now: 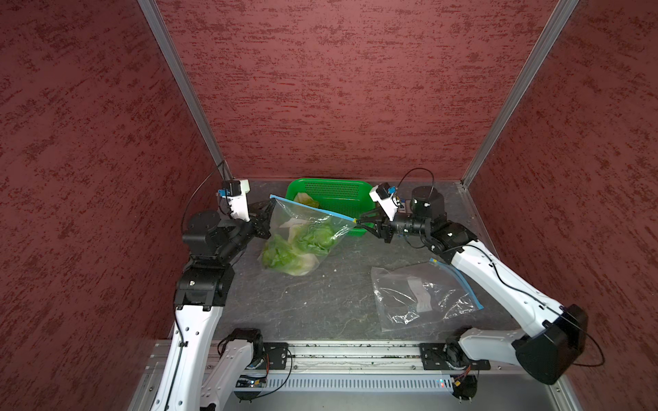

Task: Put the chinese cabbages into a zipper bag and zip it
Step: Zip the zipper on the zipper food storage bag, then place the zipper food storage bag at the center of the board.

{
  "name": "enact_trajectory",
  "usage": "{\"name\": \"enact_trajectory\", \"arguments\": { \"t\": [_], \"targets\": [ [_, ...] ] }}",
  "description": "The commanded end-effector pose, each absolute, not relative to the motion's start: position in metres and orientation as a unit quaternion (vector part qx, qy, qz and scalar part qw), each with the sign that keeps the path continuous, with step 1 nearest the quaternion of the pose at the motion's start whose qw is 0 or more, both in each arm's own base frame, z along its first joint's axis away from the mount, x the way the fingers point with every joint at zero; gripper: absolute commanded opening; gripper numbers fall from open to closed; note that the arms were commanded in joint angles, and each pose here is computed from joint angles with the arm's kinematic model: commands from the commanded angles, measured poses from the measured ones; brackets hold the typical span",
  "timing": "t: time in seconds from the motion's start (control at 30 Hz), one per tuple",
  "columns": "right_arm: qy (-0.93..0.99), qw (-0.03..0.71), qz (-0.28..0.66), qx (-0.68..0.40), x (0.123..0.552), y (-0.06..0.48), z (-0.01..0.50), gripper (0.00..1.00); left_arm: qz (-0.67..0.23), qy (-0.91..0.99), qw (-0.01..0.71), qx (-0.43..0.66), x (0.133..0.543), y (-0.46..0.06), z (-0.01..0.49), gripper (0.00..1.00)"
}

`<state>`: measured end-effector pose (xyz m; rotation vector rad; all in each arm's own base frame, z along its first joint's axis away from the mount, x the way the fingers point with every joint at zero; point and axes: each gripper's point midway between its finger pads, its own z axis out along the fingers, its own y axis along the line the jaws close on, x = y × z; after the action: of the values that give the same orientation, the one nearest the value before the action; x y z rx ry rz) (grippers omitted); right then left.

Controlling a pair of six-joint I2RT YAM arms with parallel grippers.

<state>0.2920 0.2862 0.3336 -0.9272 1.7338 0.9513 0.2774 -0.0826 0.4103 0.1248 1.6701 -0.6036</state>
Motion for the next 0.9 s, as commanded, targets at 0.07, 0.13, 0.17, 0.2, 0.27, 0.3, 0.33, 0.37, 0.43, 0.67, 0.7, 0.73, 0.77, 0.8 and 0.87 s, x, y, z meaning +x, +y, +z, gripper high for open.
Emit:
{"name": "enact_trajectory", "arguments": {
  "t": [0.07,0.13,0.17,0.2,0.27,0.3,0.33,0.37,0.43,0.67,0.7,0.73,0.77,0.8,0.87],
  "targets": [
    [0.671,0.522,0.394,-0.349,0.298,0.281,0.387,0.50,-0.251,0.693,0.675,0.043,0.268,-0.072,0.449,0.00],
    [0.672,0.530,0.393,-0.337,0.299,0.278,0.391,0.57,-0.233,0.700,0.674,0.022,0.269,-0.062,0.448,0.00],
    [0.672,0.534,0.393,-0.329,0.300,0.276,0.394,0.61,-0.223,0.704,0.674,0.008,0.269,-0.056,0.448,0.00],
    [0.674,0.535,0.395,-0.322,0.300,0.275,0.394,0.62,-0.213,0.710,0.671,-0.007,0.271,-0.050,0.446,0.00],
    [0.680,0.537,0.394,-0.306,0.302,0.272,0.392,0.65,-0.183,0.724,0.663,-0.047,0.274,-0.031,0.441,0.00],
    [0.684,0.536,0.395,-0.300,0.303,0.272,0.389,0.67,-0.170,0.732,0.657,-0.068,0.277,-0.021,0.437,0.00],
    [0.687,0.533,0.396,-0.295,0.303,0.271,0.386,0.68,-0.154,0.738,0.650,-0.092,0.280,-0.009,0.433,0.00],
    [0.690,0.533,0.395,-0.290,0.304,0.270,0.383,0.69,-0.142,0.744,0.643,-0.118,0.284,0.004,0.428,0.00],
    [0.696,0.531,0.396,-0.279,0.306,0.269,0.378,0.70,-0.128,0.747,0.633,-0.158,0.288,0.024,0.421,0.00],
    [0.709,0.516,0.407,-0.256,0.312,0.271,0.361,0.76,-0.110,0.725,0.630,-0.255,0.300,0.088,0.407,0.00],
    [0.711,0.514,0.407,-0.254,0.313,0.271,0.358,0.76,-0.106,0.724,0.629,-0.262,0.302,0.096,0.408,0.00],
    [0.714,0.512,0.406,-0.252,0.315,0.271,0.356,0.77,-0.102,0.722,0.631,-0.265,0.303,0.102,0.410,0.00],
    [0.715,0.511,0.406,-0.251,0.316,0.272,0.355,0.77,-0.095,0.720,0.634,-0.265,0.305,0.107,0.413,0.00],
    [0.716,0.510,0.406,-0.249,0.316,0.272,0.353,0.77,-0.087,0.717,0.639,-0.263,0.306,0.111,0.418,0.00],
    [0.718,0.509,0.406,-0.246,0.318,0.272,0.350,0.78,-0.069,0.712,0.650,-0.257,0.311,0.117,0.427,0.00]
  ]
}}
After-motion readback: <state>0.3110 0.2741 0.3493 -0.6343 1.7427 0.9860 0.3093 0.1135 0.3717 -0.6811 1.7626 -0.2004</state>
